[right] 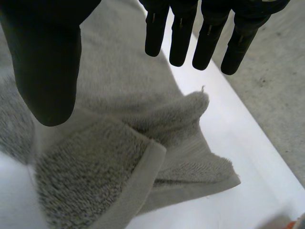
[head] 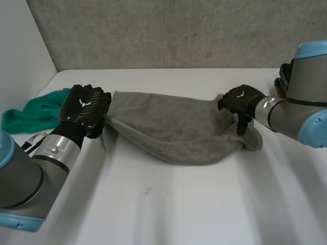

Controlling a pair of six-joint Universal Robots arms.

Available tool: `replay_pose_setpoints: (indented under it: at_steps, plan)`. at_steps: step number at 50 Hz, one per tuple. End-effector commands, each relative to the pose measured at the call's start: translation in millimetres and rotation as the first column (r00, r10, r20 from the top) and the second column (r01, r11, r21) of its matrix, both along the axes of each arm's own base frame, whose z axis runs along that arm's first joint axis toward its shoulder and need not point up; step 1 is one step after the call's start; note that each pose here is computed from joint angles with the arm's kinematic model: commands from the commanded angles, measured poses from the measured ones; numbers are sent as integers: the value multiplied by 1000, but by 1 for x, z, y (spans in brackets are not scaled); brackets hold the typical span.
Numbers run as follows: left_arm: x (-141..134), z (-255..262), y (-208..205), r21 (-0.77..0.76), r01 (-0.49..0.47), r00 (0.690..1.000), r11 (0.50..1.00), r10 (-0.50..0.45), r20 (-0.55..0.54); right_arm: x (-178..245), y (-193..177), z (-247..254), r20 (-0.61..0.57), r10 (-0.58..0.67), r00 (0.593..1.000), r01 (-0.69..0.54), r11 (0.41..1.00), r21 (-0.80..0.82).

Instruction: Fold the laundry.

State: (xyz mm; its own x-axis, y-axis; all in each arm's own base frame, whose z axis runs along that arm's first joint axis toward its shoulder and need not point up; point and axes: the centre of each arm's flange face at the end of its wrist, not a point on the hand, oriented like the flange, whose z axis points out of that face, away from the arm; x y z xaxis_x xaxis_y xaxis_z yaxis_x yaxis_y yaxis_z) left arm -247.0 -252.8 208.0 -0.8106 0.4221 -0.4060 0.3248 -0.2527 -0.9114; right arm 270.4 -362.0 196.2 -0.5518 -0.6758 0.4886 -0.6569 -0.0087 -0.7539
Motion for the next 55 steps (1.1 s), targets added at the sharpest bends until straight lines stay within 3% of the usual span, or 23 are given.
replay_pose_setpoints:
  at_steps: [1, 21, 28, 33, 44, 50, 55]
  plan:
    - [2, -2, 0, 10, -4, 1000, 1000, 4, 4, 1, -20, -32, -106, 14, 994, -14, 1000, -4]
    - [8, -1, -4, 8, -28, 1000, 1000, 28, 6, -7, -17, -41, -141, 5, 990, -1, 1000, 29]
    - [20, 17, -7, -22, -67, 998, 998, 67, 20, -28, 8, 21, -123, -32, 992, 28, 999, -35]
    - [32, 60, -3, -109, -101, 995, 989, 102, 6, -61, 38, 75, -107, -105, 989, 92, 989, -114]
    - [37, 151, 23, -285, -43, 999, 957, 35, -34, -82, 96, 178, -8, -148, 989, 135, 919, -371]
    - [37, 130, 16, -171, -24, 1000, 985, 26, 5, -84, 103, 158, -22, -144, 989, 131, 948, -289]
    - [31, 59, -19, 68, -24, 997, 997, 19, 73, -79, 81, 105, -63, -129, 990, 120, 984, -129]
